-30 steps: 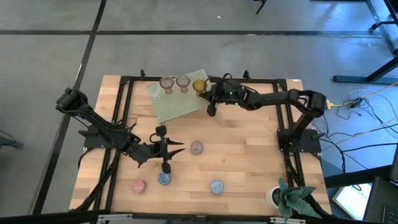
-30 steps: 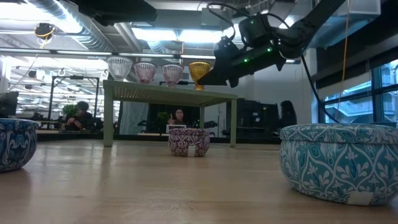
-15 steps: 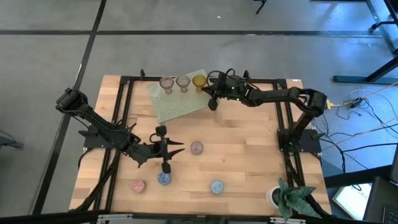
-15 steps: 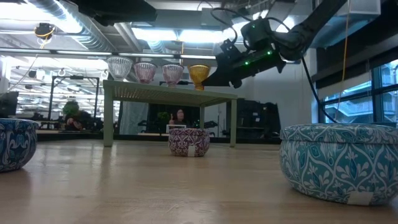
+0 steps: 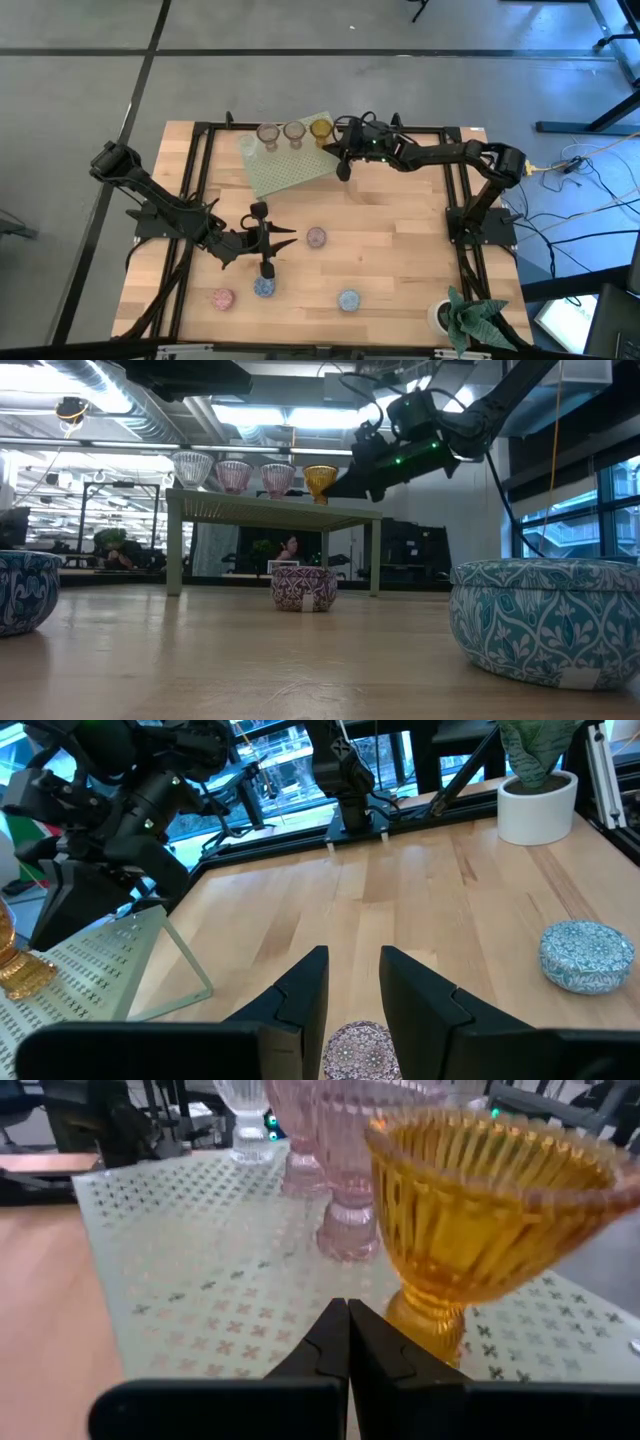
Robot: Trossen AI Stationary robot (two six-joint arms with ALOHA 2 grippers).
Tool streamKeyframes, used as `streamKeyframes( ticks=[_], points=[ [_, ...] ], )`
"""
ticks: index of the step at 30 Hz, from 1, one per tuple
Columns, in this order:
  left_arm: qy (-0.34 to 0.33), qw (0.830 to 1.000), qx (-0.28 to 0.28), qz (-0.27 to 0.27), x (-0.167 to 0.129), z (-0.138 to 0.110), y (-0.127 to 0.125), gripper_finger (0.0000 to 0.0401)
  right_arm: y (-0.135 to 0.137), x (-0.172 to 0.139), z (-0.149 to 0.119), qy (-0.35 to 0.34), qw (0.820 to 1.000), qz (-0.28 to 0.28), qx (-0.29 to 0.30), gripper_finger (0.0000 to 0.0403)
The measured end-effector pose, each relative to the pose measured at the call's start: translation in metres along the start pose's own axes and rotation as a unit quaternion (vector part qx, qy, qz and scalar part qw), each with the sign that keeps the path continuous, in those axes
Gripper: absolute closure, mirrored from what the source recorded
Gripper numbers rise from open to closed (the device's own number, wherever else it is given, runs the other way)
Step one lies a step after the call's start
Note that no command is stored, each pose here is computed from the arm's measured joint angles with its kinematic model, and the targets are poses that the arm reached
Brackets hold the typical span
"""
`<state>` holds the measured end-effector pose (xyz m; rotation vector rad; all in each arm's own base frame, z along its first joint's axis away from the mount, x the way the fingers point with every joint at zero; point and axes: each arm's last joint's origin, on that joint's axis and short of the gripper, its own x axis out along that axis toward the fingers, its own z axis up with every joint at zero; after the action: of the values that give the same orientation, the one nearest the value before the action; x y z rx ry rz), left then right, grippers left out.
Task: Pick & Place candle stick holders
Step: Put the yellow glass candle holder on the shelf aligned with the other glass candle holders
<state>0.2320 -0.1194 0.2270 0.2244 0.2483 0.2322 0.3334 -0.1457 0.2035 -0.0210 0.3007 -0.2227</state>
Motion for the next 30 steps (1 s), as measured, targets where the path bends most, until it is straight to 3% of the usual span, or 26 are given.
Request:
streamKeyframes(
  ticks=[11, 17, 23, 30],
  points=[
    [0.000, 1.000, -0.003, 0.000, 0.000, 0.000, 0.000, 0.0313, -0.002, 0.003, 0.001, -0.022, 1.000, -0.001, 0.007, 0.0403],
    [0.000, 1.000, -0.004, 0.000, 0.000, 0.000, 0.000, 0.0313, 0.003, 0.009, -0.006, -0.017, 0.999, 0.025, 0.022, 0.0403],
    [0.000, 1.000, -0.002, 0.000, 0.000, 0.000, 0.000, 0.0313, 0.002, 0.010, 0.006, -0.032, 0.999, 0.021, 0.020, 0.0403],
    [0.000, 1.000, -0.009, 0.000, 0.000, 0.000, 0.000, 0.0313, -0.003, 0.030, 0.005, 0.021, 0.999, 0.023, 0.017, 0.0403]
  ],
)
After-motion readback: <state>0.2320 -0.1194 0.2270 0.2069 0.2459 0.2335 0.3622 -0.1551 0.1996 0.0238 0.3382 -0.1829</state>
